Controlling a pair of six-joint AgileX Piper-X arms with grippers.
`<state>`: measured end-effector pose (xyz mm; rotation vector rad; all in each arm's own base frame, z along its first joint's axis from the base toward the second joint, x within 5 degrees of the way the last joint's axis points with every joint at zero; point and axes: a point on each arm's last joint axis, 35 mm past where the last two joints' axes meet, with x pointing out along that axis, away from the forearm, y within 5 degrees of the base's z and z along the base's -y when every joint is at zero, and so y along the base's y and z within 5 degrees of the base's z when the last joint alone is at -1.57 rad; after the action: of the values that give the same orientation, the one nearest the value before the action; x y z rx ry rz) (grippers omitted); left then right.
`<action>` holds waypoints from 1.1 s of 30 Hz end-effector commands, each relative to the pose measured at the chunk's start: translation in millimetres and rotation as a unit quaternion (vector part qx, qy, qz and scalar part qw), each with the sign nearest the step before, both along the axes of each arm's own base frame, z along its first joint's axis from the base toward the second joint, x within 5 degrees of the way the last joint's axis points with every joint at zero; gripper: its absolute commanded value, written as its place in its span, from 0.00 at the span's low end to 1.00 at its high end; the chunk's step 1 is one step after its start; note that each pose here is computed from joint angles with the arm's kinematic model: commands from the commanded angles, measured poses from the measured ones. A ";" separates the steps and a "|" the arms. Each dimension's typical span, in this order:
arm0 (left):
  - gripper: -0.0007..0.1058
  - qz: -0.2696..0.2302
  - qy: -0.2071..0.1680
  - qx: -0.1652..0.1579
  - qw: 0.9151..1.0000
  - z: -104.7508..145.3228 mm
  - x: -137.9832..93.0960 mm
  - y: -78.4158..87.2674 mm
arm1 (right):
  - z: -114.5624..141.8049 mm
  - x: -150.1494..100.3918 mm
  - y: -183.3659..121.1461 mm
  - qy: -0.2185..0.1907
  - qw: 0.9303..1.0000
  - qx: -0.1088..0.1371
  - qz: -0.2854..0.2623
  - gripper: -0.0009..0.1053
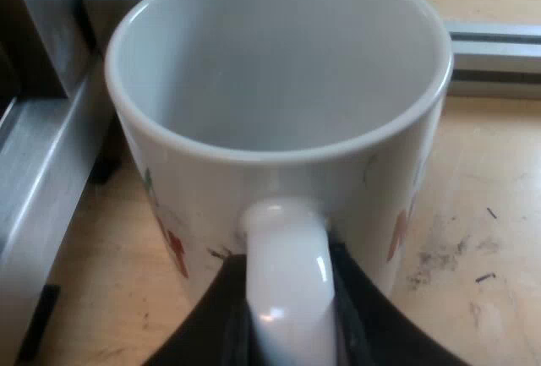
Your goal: Place mug into machine
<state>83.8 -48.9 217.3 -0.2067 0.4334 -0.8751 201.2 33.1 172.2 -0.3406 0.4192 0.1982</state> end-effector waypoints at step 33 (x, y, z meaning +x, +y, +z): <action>0.77 0.109 -0.053 0.043 0.992 5.0 7.5 5.4 | 38.7 -46.5 137.2 -0.054 0.981 0.025 0.182 0.01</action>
<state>90.6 -43.4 219.2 -0.1303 0.3649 -0.6526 148.6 162.6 194.6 -0.4282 0.3228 0.5548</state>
